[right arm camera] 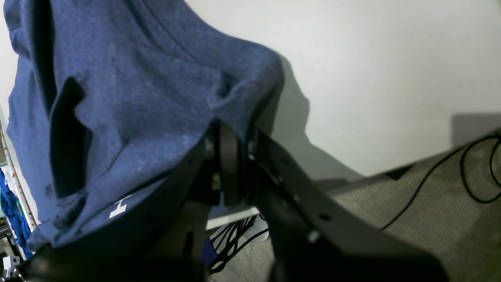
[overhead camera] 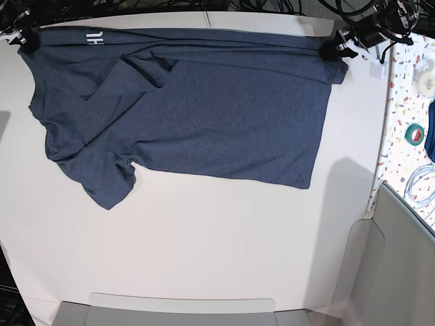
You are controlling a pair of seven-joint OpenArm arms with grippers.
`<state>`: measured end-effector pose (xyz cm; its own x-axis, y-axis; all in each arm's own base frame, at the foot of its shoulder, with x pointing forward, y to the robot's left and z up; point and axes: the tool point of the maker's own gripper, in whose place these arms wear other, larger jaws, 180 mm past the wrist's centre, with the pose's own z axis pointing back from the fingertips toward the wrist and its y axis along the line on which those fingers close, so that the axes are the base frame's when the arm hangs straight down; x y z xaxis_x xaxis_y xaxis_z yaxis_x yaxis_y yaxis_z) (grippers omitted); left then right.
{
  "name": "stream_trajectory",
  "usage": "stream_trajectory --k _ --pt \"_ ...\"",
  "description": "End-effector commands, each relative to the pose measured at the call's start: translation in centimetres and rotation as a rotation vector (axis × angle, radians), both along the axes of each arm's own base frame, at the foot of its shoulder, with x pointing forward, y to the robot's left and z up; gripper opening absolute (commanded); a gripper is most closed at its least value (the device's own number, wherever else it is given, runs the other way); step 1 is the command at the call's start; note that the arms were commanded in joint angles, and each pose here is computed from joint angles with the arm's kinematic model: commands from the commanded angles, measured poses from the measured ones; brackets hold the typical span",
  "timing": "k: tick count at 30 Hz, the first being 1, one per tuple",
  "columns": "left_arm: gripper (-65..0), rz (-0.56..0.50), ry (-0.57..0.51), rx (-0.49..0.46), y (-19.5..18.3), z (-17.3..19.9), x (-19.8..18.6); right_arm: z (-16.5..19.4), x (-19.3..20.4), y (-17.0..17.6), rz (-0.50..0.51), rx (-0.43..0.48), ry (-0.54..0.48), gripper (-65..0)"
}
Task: Layout the t-shirt on the table in an organized manner, then fold the t-shirt properly
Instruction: 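Drag the folded edge with both grippers back toward the table edge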
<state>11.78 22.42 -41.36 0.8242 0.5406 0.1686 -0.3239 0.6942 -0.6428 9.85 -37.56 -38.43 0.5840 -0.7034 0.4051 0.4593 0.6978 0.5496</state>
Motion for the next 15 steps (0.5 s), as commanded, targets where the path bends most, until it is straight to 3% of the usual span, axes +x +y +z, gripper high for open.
stream_trajectory --k 1,15 --pt "-65.0 -0.002 0.032 0.048 1.1 -0.2 -0.7 1.0 0.3 -1.2 -0.002 -0.045 -0.016 -65.0" --pt "-65.0 0.035 0.072 0.028 0.7 -0.8 -2.9 1.5 2.3 -1.2 0.005 -0.049 -0.061 -65.0"
